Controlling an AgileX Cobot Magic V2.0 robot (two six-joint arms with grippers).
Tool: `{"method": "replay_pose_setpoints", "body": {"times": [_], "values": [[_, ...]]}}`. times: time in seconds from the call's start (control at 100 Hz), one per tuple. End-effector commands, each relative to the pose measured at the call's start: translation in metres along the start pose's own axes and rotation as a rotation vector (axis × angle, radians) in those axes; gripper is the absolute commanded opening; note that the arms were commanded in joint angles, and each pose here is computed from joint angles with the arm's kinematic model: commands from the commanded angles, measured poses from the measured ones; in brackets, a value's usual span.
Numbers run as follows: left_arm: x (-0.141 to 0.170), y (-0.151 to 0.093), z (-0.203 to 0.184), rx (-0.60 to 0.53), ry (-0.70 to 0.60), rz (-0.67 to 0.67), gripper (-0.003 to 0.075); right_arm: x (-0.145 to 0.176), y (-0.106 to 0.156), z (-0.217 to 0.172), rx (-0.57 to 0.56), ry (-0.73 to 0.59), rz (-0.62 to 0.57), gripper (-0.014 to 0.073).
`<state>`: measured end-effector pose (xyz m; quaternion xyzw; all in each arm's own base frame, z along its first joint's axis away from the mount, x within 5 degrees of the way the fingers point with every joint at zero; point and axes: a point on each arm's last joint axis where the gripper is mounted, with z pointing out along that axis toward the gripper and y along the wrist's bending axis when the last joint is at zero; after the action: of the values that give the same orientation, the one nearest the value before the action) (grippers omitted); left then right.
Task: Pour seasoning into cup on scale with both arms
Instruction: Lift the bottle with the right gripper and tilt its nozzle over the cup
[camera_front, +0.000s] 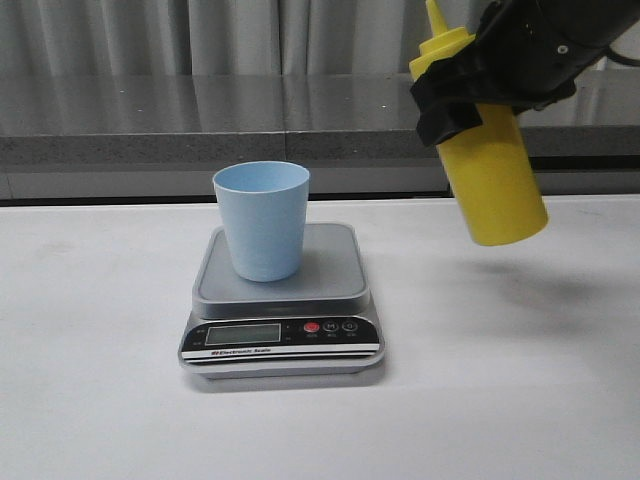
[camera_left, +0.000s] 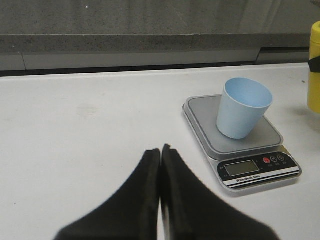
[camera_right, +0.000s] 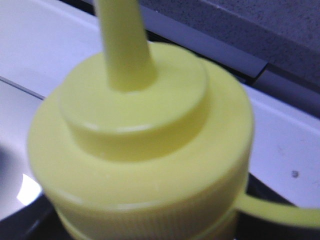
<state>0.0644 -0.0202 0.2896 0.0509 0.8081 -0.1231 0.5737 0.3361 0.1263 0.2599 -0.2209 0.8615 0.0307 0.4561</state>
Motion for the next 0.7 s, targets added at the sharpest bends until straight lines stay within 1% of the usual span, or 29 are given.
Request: {"method": "replay_pose_setpoints", "body": {"times": [0.0, 0.17, 0.29, 0.51, 0.69], "values": [[-0.014, -0.001, -0.002, 0.002, -0.093, -0.015, -0.002, -0.031, -0.005, -0.022, 0.04, -0.096, -0.116, -0.006], [-0.014, -0.001, -0.002, 0.002, -0.093, -0.015, -0.002, -0.038, 0.01, -0.024, 0.06, -0.066, -0.322, -0.006], [-0.014, -0.001, -0.002, 0.002, -0.093, -0.015, -0.002, -0.042, 0.022, -0.022, 0.087, -0.022, -0.47, -0.006], [-0.014, -0.001, -0.002, 0.002, -0.093, -0.015, -0.002, -0.049, 0.042, -0.013, 0.14, 0.108, -0.589, -0.006], [-0.014, -0.001, -0.002, 0.002, -0.093, -0.015, -0.002, -0.057, 0.06, -0.01, 0.177, 0.128, -0.696, -0.006]]}}
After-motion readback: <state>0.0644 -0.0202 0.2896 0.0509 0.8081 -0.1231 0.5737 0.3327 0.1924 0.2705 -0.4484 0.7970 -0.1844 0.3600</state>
